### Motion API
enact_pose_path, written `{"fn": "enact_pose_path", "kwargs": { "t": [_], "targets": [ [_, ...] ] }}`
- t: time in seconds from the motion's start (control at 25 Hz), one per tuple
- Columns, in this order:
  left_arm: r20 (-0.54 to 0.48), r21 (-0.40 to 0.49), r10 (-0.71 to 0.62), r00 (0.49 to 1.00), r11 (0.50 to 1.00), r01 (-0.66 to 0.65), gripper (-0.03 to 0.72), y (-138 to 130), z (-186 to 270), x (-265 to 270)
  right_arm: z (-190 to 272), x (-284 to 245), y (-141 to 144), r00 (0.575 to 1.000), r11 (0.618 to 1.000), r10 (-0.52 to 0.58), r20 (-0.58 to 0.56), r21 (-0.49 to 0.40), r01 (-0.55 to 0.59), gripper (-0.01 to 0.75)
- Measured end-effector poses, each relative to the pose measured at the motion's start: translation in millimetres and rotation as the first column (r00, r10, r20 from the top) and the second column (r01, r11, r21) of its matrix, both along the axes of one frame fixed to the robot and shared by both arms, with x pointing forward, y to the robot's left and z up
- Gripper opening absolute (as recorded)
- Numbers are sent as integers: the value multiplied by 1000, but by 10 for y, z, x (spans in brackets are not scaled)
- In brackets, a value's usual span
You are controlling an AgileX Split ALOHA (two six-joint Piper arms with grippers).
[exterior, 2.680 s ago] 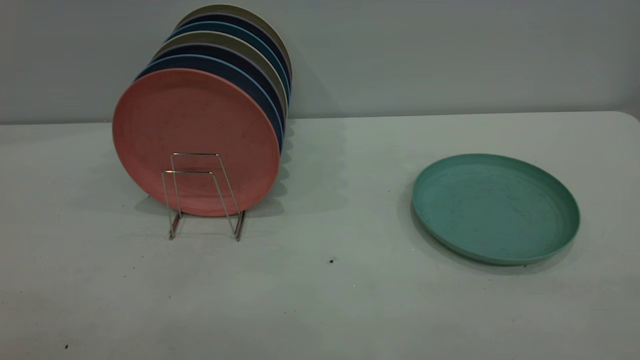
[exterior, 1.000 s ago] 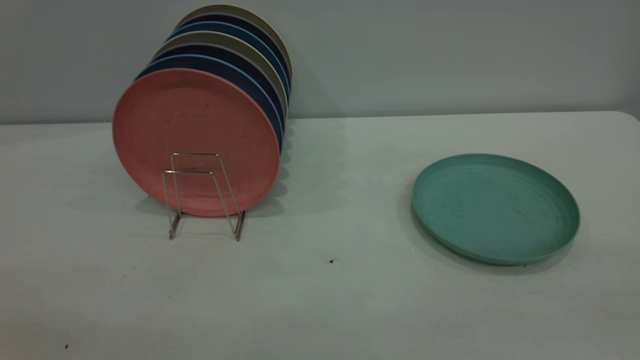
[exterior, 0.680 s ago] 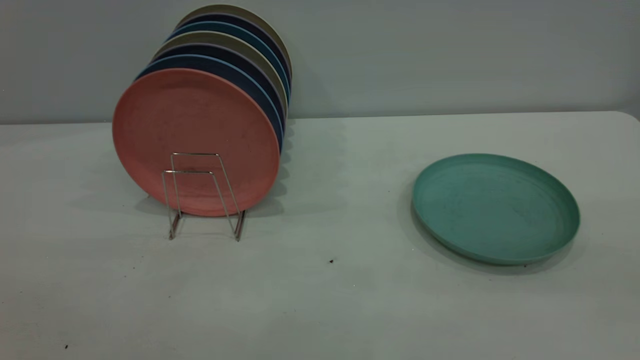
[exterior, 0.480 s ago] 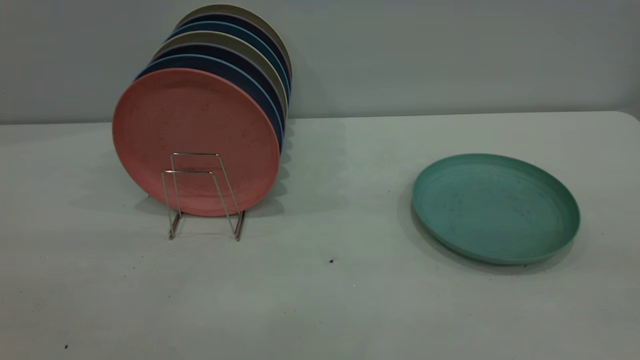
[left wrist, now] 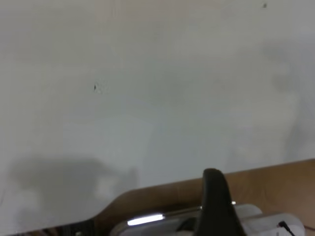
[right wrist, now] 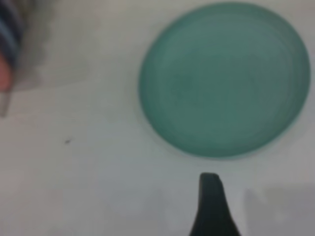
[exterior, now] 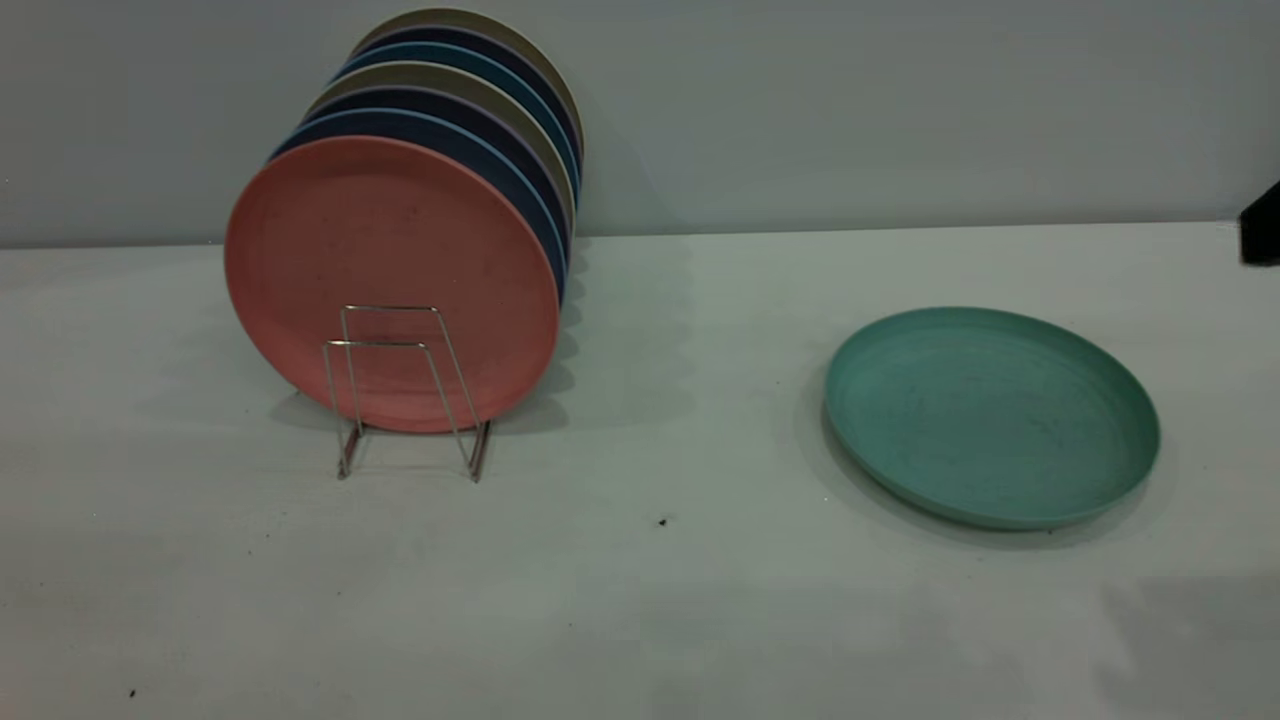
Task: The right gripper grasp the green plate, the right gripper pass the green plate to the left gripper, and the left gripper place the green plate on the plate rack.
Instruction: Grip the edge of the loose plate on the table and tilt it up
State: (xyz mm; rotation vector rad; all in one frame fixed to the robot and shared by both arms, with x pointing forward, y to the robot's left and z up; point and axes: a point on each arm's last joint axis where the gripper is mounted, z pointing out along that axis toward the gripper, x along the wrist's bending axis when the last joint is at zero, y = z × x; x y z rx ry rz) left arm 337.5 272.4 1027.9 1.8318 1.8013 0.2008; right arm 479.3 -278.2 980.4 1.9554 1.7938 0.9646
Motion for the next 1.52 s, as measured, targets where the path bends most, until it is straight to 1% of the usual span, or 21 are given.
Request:
{"fn": "enact_pose_path", "kwargs": {
  "t": [0.16,0.36,0.6,0.88,1.16,1.52],
  "targets": [
    [11,1,9,1000,1000,-9,518,3,-6,50,-226,391,-179,993,999,-40,-111,19,42,546],
    [28,3,10,1000,1000,-10,518,6,7,42,-602,770,-483,965,995,-48,-258,74,70,546],
    [29,2,11,1000,1000,-11,518,6,7,43,-1023,1108,-753,935,988,-30,-355,129,80,546],
    [32,2,13,999,1000,-13,518,6,9,45,-1333,1408,-797,921,983,65,-385,182,7,546],
    [31,1,14,999,1000,-14,518,6,9,45,-1560,1544,-817,914,977,64,-401,211,24,546],
    [32,1,14,999,1000,-14,518,6,9,46,-1770,1619,-792,913,958,57,-404,279,63,545]
  ]
}}
